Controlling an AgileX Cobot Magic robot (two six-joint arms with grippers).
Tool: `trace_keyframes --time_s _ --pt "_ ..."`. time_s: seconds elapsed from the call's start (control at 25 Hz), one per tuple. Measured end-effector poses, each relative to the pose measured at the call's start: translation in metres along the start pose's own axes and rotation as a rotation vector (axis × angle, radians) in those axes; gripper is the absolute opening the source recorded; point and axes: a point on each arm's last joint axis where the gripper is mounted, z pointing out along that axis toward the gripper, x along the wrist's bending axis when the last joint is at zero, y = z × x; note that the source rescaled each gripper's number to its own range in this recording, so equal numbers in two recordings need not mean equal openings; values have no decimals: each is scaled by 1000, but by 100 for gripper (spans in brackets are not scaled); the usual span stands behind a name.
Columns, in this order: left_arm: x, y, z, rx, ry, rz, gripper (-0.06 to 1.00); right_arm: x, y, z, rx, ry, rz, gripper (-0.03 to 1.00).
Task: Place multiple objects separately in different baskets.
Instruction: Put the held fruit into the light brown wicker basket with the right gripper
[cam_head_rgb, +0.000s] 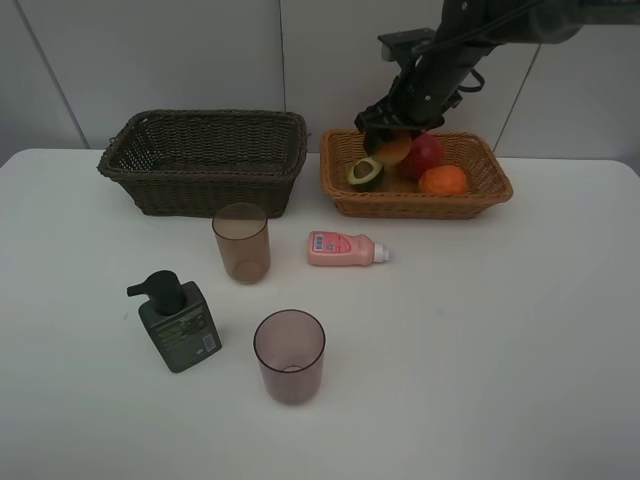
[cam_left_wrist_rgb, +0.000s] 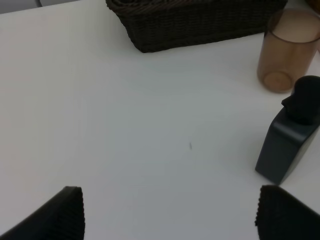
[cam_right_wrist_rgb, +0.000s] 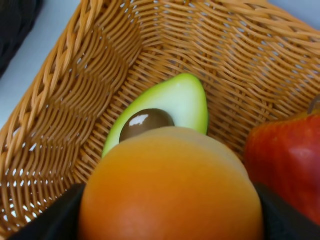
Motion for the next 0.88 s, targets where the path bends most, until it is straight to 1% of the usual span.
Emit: trace_keyframes --time_s 0.24,0.48,0.52,0.56,0.68,0.76,0.88 --pt "0 0 0 0 0 0 93 1 -3 0 28 9 0 4" --pt "0 0 0 0 0 0 93 1 -3 0 28 8 -1 4" --pt "0 0 0 0 0 0 93 1 -3 0 28 8 -1 5" --pt "0 0 0 0 0 0 93 1 -2 0 27 8 -1 10" --pt "0 0 0 0 0 0 93 1 -2 0 27 8 -1 32" --pt "0 0 0 0 0 0 93 1 -2 0 26 7 -1 40" --pt "0 0 0 0 0 0 93 1 -2 0 26 6 -2 43"
